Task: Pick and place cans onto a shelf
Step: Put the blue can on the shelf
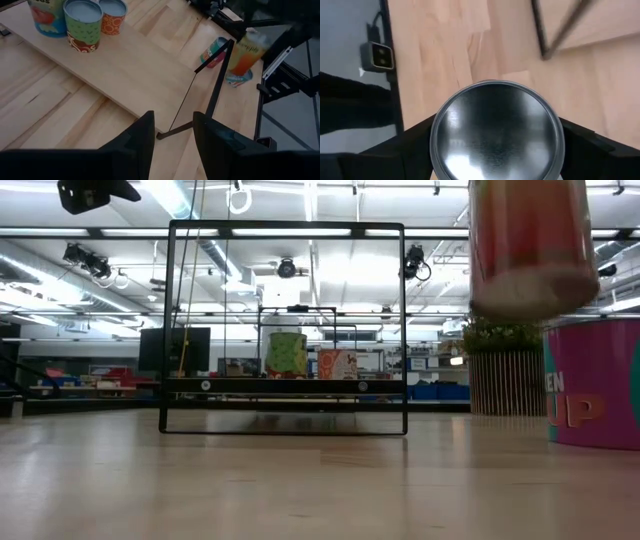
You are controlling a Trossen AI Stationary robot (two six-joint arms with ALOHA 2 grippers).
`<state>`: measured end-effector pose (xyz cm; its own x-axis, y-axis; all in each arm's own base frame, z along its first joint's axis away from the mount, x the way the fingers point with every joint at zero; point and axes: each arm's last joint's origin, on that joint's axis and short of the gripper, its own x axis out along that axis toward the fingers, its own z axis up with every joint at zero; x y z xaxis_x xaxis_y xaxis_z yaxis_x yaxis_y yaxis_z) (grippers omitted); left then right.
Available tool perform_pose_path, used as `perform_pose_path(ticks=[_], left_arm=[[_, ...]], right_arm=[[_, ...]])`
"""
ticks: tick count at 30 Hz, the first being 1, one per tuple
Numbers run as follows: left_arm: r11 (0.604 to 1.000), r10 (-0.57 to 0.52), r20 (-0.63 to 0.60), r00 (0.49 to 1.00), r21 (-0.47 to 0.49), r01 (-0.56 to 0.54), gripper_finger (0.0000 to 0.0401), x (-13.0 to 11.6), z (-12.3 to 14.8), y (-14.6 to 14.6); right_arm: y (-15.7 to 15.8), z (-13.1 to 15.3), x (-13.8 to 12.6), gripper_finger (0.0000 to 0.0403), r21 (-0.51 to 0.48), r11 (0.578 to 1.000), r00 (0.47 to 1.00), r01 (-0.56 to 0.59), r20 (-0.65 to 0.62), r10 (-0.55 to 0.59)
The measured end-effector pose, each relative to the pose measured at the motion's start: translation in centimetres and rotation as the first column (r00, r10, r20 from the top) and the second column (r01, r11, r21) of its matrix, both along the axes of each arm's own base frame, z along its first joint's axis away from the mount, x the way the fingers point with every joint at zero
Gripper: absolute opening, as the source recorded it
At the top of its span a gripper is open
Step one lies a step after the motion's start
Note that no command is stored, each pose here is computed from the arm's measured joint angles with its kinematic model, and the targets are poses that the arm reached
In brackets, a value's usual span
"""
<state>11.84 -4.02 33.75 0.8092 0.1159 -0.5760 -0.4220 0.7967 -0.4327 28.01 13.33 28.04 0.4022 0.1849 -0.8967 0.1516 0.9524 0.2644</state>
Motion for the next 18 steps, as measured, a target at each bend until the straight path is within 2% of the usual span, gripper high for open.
perform_pose_path(ticks=[3,10,14,18], left_arm=[[1.0,0.001,0.0,1.0,0.0,-0.001,0.0141,0.0,0.0,0.0],[1.0,0.015,0.005,1.0,0.011,-0.015,0.0141,0.0,0.0,0.1],[1.0,0.024,0.008,1.0,0.016,-0.024,0.0141,0.0,0.0,0.1],[0.998,0.062,0.021,0.998,0.021,-0.062,0.0141,0.0,0.1,0.2]], right_arm=[[-1.9,1.9,-1.3,0.033,-0.026,0.999,0.999,0.043,0.03,-0.042],[-7.0,4.2,-3.0,0.0331,-0.19,0.963,0.98,0.193,0.089,-0.179],[-9.3,4.4,-2.6,0.0331,-0.25,0.951,0.982,0.182,0.104,-0.16],[-11.4,3.8,-0.9,0.0331,-0.302,0.944,0.987,0.133,0.131,-0.097]])
